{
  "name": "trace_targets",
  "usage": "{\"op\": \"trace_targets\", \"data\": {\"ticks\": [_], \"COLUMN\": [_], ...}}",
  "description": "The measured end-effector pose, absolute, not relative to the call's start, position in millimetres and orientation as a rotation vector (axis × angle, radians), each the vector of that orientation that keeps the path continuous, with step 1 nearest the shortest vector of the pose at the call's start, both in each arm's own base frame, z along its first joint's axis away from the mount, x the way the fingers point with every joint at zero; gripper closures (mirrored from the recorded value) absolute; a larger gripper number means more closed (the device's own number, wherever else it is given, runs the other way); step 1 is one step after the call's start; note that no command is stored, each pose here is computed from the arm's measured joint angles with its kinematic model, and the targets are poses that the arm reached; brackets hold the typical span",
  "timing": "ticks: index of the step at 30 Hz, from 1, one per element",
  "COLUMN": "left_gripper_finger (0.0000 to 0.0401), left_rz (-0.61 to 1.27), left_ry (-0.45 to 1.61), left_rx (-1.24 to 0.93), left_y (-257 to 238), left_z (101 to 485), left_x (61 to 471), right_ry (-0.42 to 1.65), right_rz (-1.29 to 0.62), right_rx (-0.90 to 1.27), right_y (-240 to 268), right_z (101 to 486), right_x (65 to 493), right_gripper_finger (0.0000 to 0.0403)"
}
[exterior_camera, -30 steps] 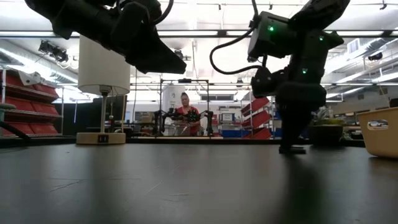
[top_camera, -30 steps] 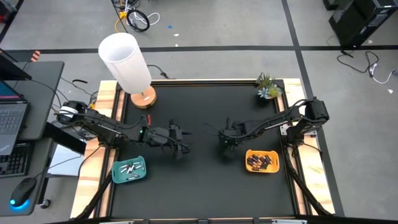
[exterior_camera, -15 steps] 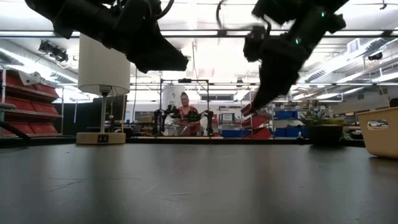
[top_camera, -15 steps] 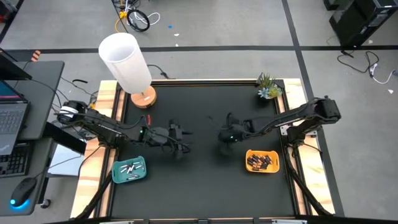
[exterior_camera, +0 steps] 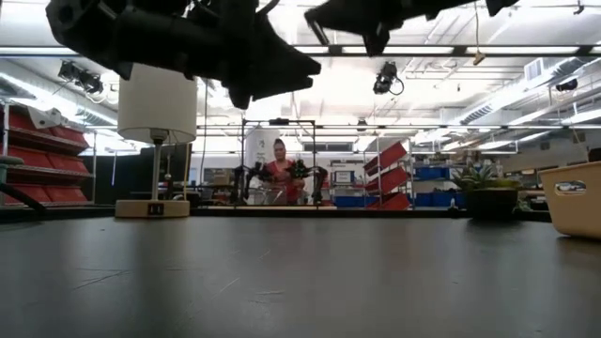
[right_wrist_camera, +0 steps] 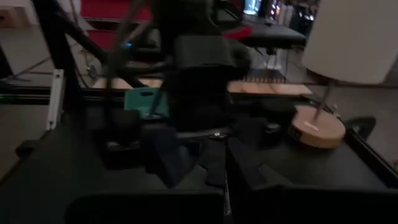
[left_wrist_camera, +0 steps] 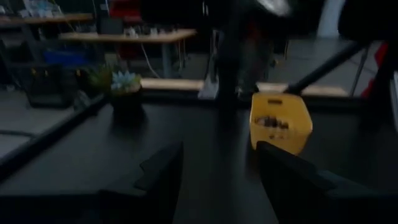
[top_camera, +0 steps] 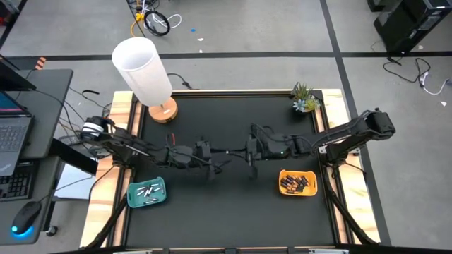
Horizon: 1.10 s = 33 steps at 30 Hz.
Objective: Sort batteries
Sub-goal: Put the silver battery into the green bin
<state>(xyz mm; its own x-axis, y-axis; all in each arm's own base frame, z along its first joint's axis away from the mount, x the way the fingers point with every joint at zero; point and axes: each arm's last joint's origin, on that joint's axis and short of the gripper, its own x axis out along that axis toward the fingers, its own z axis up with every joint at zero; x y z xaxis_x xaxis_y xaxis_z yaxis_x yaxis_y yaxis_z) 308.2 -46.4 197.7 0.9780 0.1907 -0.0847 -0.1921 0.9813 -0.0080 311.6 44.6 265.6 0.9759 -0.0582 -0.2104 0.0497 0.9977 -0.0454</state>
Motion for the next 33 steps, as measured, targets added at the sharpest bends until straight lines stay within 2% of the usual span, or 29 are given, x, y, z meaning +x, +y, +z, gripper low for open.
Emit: {"op": "trace_targets", "data": {"ticks": [7,16,20,25,30,33], "left_gripper_finger": [0.0183,0.0191,0.024,0.0359,0.0362,0.0362], "left_rz": [0.154,0.097,0.131,0.14,0.144,0.148], "left_ry": [-0.055,-0.101,-0.105,-0.105,-0.099,-0.087], "left_rx": [-0.011,0.005,0.021,0.032,0.048,0.051], "left_y": [-48,-49,-48,-47,-47,-46], "left_z": [209,214,215,215,215,213], "left_x": [310,311,310,311,311,311], "right_ry": [0.177,0.153,0.156,0.156,0.173,0.187], "right_rz": [-0.048,-0.087,-0.084,-0.089,-0.092,-0.096], "right_rx": [-0.079,-0.11,-0.099,-0.093,-0.066,-0.047], "right_y": [57,59,59,61,60,60], "right_z": [265,261,261,261,259,258], "right_x": [314,319,319,319,318,318], "right_gripper_finger": [0.0403,0.0403,0.0403,0.0403,0.0399,0.0381]}}
